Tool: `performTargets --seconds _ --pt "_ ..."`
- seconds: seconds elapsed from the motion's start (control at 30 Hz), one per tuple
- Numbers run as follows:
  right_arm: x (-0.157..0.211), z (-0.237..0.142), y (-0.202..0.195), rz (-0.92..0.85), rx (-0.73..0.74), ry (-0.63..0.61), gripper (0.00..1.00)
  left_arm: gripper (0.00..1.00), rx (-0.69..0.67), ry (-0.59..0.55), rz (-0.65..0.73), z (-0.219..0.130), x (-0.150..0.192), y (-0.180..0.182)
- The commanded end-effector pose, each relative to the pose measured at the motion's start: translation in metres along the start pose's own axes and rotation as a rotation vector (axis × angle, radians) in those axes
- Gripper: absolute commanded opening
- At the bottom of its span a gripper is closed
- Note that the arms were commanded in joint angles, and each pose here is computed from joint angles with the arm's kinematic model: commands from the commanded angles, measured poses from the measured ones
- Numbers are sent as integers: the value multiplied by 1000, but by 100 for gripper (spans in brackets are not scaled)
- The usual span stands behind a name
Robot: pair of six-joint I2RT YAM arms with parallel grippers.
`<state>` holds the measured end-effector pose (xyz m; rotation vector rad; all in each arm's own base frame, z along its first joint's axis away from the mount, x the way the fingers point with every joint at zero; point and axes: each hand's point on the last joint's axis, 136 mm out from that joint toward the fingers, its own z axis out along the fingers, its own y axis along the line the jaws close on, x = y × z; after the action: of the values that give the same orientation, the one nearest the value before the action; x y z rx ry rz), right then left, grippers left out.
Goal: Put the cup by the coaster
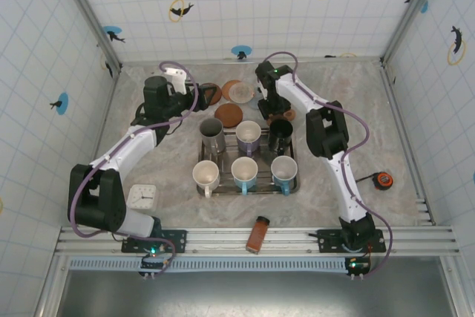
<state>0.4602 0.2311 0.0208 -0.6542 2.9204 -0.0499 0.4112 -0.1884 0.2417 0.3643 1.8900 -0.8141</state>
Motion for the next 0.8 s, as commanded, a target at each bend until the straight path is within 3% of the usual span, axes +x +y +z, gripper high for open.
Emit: performTargets --seconds 0.0,0.77 --pt "12 22 -17 12 42 73 63 82 18 -1 10 4 -6 -6" --pt "3 27 -99 160 53 28 63 81 13 14 11 12 -12 -6"
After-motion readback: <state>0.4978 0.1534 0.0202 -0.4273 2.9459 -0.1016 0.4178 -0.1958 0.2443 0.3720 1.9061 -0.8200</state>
